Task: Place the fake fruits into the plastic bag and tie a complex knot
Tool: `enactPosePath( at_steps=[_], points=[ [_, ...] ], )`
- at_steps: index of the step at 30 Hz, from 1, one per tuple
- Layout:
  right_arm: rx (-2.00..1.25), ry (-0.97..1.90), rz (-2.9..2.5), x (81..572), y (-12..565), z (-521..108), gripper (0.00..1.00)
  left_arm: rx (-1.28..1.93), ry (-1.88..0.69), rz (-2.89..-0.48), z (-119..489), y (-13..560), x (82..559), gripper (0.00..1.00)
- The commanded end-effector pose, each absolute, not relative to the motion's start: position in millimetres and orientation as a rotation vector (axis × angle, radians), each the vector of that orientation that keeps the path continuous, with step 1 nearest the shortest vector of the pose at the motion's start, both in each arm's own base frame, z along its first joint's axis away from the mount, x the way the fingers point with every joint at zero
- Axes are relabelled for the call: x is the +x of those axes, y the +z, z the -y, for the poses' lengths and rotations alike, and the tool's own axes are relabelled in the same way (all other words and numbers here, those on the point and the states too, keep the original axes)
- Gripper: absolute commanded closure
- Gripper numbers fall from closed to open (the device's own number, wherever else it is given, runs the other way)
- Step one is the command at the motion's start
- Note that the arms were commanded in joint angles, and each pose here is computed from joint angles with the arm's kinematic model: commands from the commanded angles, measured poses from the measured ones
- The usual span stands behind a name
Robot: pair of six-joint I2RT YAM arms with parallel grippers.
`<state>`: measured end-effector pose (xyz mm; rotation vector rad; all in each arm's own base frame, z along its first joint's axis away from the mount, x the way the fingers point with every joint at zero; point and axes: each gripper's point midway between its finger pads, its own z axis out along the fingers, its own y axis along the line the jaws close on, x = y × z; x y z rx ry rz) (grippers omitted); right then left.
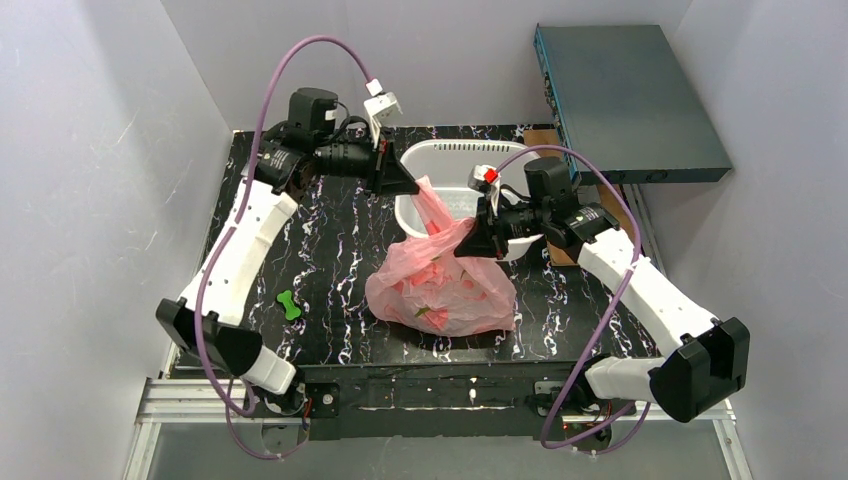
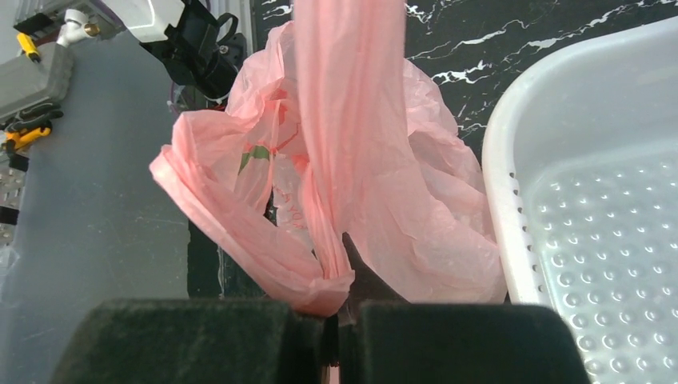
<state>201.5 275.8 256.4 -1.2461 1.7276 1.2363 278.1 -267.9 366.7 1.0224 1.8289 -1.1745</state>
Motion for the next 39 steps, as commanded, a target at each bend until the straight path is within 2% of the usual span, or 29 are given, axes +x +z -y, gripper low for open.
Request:
enactPosePath(
  at_steps=[1,7,12,16,18,25,26,27,28,29,32,37,38,39],
  points=[
    [-1.225,1.302,-1.776,192.2,259.9,-273.6,0.99,1.091,-1.084,-1.695,256.5,389.0,257.1,1.00],
    [-1.176,1.332,-1.853,194.1,254.5,-271.7,0.99,1.289,-1.070,-1.533,263.6,392.5,201.0,1.00],
    [-1.128,1.348,-1.899,198.9,255.6,-274.6,0.99,1.552,-0.908,-1.518,279.6,336.3,161.6,1.00],
    [-1.098,1.359,-1.921,199.5,257.3,-274.9,0.99,1.626,-0.749,-1.609,285.2,288.8,161.4,1.00],
    [-1.097,1.362,-1.916,198.2,260.0,-274.4,0.99,1.563,-0.638,-1.673,286.2,271.5,175.6,1.00],
    [-1.153,1.370,-1.908,186.0,258.4,-268.6,0.98,1.443,-0.374,-1.653,278.6,249.2,218.4,1.00],
    [-1.175,1.378,-1.900,182.9,259.2,-267.6,0.88,1.436,-0.377,-1.644,279.3,250.9,218.7,1.00],
    [-1.196,1.383,-1.887,180.2,261.6,-266.9,0.73,1.437,-0.388,-1.630,280.7,252.6,217.7,1.00],
    [-1.210,1.386,-1.878,178.1,262.9,-266.3,0.51,1.443,-0.418,-1.617,283.1,254.2,213.5,1.00],
    [-1.218,1.384,-1.864,177.7,264.9,-266.4,0.42,1.446,-0.441,-1.610,284.5,255.4,210.1,1.00],
    [-1.210,1.354,-1.817,186.3,274.9,-270.3,0.34,1.456,-0.491,-1.593,287.3,258.4,202.4,1.00],
    [-1.192,1.329,-1.817,202.7,281.9,-277.7,0.28,1.455,-0.509,-1.580,288.8,263.9,200.4,1.00],
    [-1.183,1.317,-1.822,207.3,281.1,-279.4,0.28,1.453,-0.521,-1.581,289.4,265.1,199.0,1.00],
    [-1.168,1.303,-1.839,212.1,278.8,-280.5,0.34,1.459,-0.539,-1.579,289.6,266.7,195.4,1.00]
  ],
)
